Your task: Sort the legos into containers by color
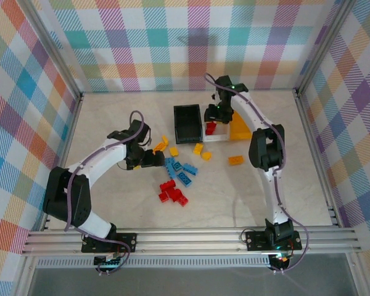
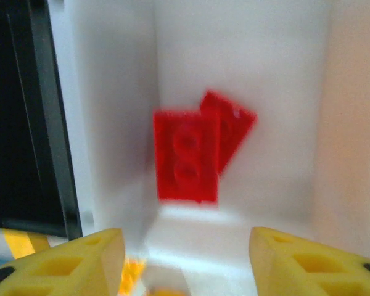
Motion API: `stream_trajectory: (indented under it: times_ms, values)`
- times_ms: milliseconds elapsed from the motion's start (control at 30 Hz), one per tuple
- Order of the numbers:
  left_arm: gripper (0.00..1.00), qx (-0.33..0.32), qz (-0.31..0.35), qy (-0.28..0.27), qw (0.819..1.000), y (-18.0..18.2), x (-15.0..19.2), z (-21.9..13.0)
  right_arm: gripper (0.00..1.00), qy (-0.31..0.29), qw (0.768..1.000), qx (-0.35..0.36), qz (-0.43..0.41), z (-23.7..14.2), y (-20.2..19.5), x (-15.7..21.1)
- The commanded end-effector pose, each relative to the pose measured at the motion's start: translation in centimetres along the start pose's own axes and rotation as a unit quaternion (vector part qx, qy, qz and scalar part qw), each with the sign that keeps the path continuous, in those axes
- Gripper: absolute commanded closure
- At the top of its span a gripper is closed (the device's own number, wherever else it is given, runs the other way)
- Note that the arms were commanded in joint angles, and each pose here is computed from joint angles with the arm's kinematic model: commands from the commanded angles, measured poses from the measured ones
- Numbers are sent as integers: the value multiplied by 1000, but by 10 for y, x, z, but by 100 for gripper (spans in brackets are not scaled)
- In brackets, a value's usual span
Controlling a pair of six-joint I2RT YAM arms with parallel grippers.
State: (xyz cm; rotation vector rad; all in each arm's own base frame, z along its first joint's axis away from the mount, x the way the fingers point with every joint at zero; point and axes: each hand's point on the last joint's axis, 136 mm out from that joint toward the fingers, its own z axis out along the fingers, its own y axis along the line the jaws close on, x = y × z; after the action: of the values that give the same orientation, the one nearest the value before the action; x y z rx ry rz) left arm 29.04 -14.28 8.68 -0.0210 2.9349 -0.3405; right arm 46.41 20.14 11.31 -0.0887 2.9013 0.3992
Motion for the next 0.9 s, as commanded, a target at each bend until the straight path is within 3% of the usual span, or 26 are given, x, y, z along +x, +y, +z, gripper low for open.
stream_trajectory:
  times_ms: [0, 167, 267, 567, 867]
  values:
    - [4, 4, 22, 2, 1000, -10, -2, 0, 33, 14, 999, 42, 10, -43, -11, 50]
    - [4, 18, 20, 4, 1000, -18, -6, 7, 15, 69, 992, 103, 36, -45, -56, 131]
    - [4, 27, 20, 7, 999, -22, -8, 10, 7, 109, 989, 98, 14, -30, -62, 153]
    - [4, 25, 29, 5, 999, -24, -12, 4, 3, 141, 977, 145, -60, 1, -84, 142]
    - [4, 19, 18, 2, 1000, -18, -5, 3, 6, 160, 974, 152, -50, 21, -97, 135]
